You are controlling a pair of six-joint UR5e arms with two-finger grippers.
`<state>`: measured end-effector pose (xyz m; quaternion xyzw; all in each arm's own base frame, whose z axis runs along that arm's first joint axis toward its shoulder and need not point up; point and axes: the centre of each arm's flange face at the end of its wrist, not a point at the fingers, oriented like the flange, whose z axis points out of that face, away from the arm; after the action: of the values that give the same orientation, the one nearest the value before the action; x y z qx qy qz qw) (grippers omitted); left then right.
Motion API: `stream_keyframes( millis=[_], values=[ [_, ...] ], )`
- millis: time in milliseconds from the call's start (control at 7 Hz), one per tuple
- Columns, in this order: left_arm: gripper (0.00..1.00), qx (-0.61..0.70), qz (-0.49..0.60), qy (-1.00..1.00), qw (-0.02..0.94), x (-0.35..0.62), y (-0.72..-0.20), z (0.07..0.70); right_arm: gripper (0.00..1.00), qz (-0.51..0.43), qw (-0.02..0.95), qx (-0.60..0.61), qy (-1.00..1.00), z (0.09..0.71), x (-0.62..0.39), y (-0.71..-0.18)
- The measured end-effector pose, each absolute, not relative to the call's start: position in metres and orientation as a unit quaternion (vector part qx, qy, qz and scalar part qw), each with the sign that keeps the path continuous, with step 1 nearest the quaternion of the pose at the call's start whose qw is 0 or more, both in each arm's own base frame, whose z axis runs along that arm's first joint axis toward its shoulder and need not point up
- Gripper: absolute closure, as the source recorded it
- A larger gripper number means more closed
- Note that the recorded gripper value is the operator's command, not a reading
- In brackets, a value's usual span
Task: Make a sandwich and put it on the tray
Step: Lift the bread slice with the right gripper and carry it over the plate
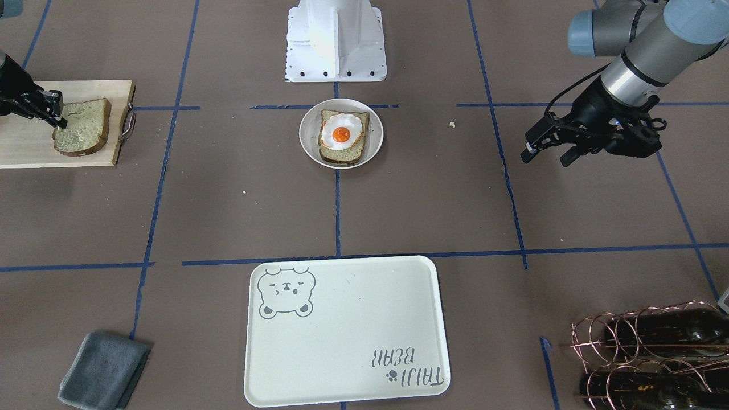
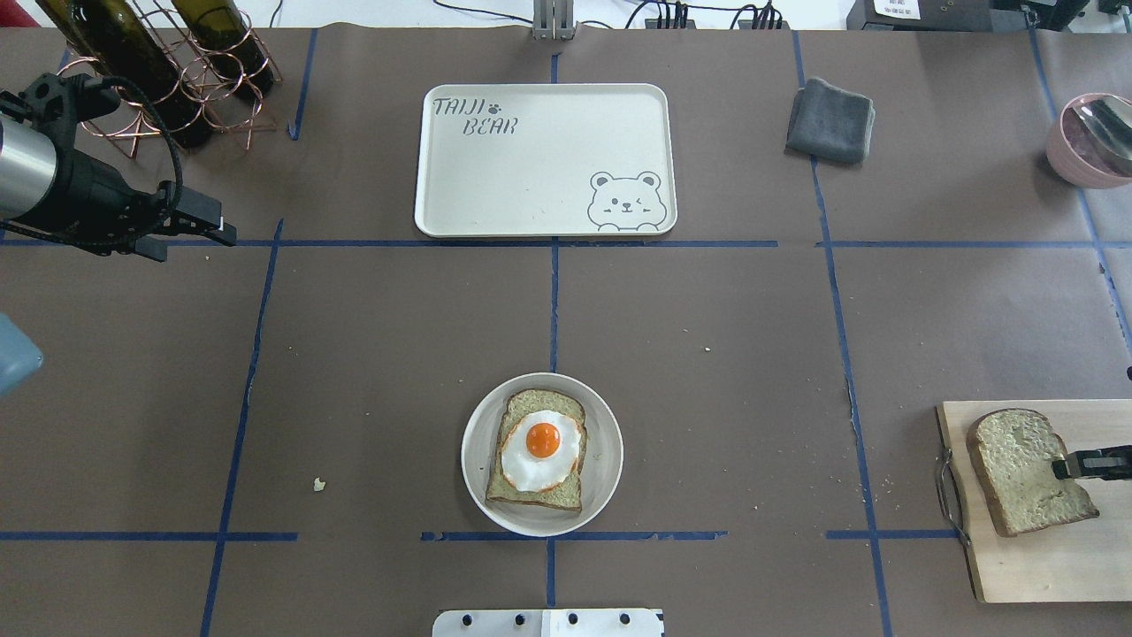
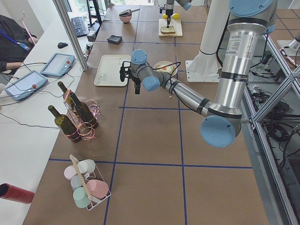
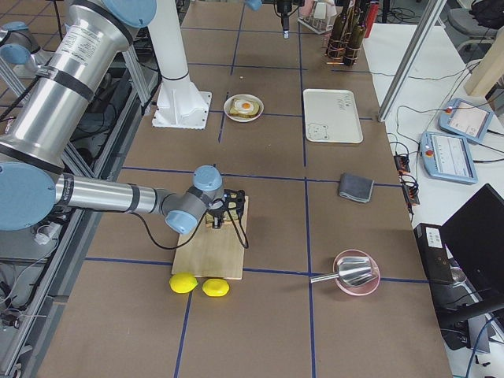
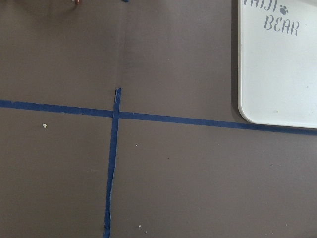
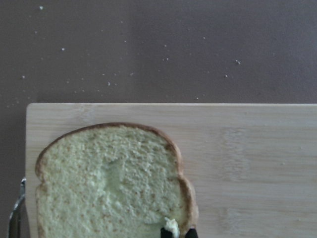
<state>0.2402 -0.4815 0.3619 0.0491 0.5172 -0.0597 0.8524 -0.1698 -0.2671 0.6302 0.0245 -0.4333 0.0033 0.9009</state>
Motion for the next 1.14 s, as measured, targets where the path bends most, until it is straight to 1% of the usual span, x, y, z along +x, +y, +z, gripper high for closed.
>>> stream_keyframes(
  millis=[286,714,1000,1143],
  values=[
    [0.00,0.049,-0.060,0.517,0.853,0.241,-0.482,0.362,1.00,0.006,0.883,0.047,-0.467,0.592,-0.160,-0.275],
    [0.00,0.048,-0.060,0.517,0.853,0.241,-0.483,0.362,1.00,0.024,0.830,0.060,-0.554,0.526,-0.123,-0.313],
    [0.00,0.048,-0.060,0.517,0.853,0.242,-0.484,0.363,1.00,0.030,0.795,0.065,-0.602,0.456,-0.152,-0.371],
    [0.00,0.047,-0.060,0.516,0.853,0.242,-0.484,0.364,1.00,0.035,0.786,0.047,-0.616,0.405,-0.192,-0.406]
  ],
)
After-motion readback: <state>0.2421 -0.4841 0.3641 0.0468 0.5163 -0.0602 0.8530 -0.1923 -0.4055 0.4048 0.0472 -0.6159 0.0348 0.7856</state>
